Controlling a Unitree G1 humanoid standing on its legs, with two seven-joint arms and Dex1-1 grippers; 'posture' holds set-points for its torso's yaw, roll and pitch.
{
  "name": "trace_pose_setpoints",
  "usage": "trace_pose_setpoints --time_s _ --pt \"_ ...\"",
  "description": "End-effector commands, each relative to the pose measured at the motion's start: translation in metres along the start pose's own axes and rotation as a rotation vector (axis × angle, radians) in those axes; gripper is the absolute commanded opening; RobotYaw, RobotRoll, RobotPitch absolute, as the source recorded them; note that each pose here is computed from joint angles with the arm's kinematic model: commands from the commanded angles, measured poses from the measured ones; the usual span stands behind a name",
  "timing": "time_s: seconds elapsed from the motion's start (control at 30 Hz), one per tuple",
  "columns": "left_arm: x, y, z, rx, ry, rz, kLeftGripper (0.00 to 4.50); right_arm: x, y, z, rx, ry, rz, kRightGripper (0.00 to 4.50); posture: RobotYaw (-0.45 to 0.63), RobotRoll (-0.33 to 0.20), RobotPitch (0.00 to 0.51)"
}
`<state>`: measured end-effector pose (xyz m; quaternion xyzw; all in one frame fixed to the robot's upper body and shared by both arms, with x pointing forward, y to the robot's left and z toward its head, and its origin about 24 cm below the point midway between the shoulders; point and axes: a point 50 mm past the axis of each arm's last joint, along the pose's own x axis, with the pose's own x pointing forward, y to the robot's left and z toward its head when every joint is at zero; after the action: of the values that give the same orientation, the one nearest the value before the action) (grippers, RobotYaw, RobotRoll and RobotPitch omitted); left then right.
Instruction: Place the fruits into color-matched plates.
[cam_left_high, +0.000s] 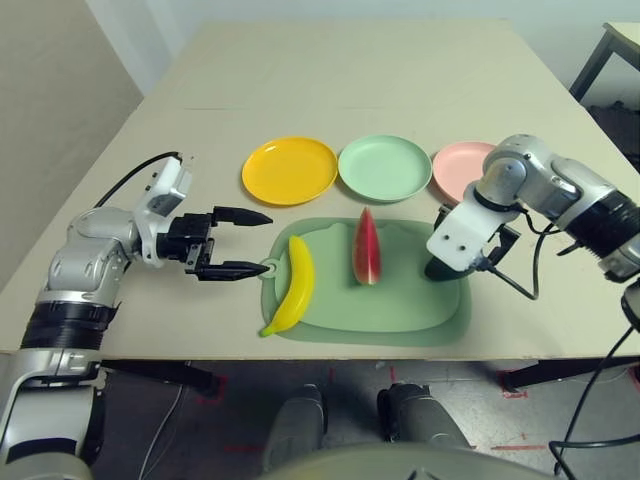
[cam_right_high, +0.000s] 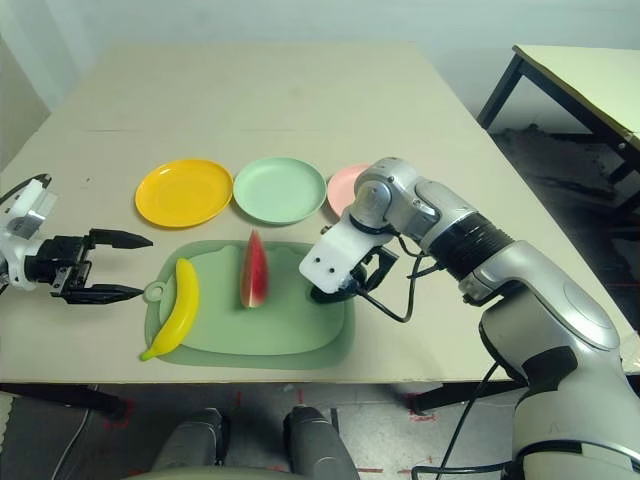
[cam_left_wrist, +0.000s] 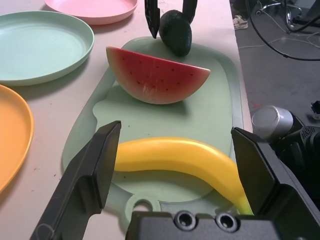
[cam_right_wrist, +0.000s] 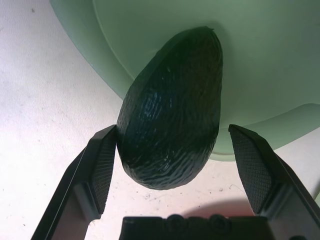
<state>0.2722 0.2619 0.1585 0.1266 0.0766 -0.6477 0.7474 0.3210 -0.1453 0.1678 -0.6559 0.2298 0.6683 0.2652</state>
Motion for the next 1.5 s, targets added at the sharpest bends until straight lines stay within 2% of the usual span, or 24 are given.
trace_pose_setpoints --time_s 0.03,0.93,1.03,1.1,1.13,1.37,1.5 --pt "-0.001 0.000 0.000 0.003 0.013 -0.004 4.50 0.000 0.001 0.001 0.007 0.004 -0.005 4.47 0.01 0.000 0.121" --pt "-0.002 -0.001 0.001 0.005 0.019 -0.003 4.50 0.007 0.006 0.004 0.053 0.014 0.021 4.47 0.01 0.000 0.124" --pt "-0.002 -0.001 0.001 0.007 0.019 -0.003 4.50 0.008 0.008 0.004 0.060 0.010 0.029 3.80 0.01 0.000 0.124" --pt "-0.003 -0.001 0.001 0.008 0.019 -0.002 4.50 0.009 0.010 0.005 0.061 0.008 0.032 3.19 0.02 0.000 0.123" --pt "-0.003 -0.001 0.001 0.009 0.020 -0.001 4.50 0.009 0.010 0.006 0.062 0.007 0.034 3.09 0.02 0.000 0.123" --pt "-0.003 0.000 0.002 0.013 0.019 0.003 4.50 0.006 0.011 0.008 0.056 -0.003 0.030 3.09 0.01 0.000 0.121" --pt "-0.002 0.000 0.001 0.011 0.016 0.001 4.50 -0.006 0.003 0.009 0.058 -0.016 -0.015 3.09 0.01 0.000 0.119"
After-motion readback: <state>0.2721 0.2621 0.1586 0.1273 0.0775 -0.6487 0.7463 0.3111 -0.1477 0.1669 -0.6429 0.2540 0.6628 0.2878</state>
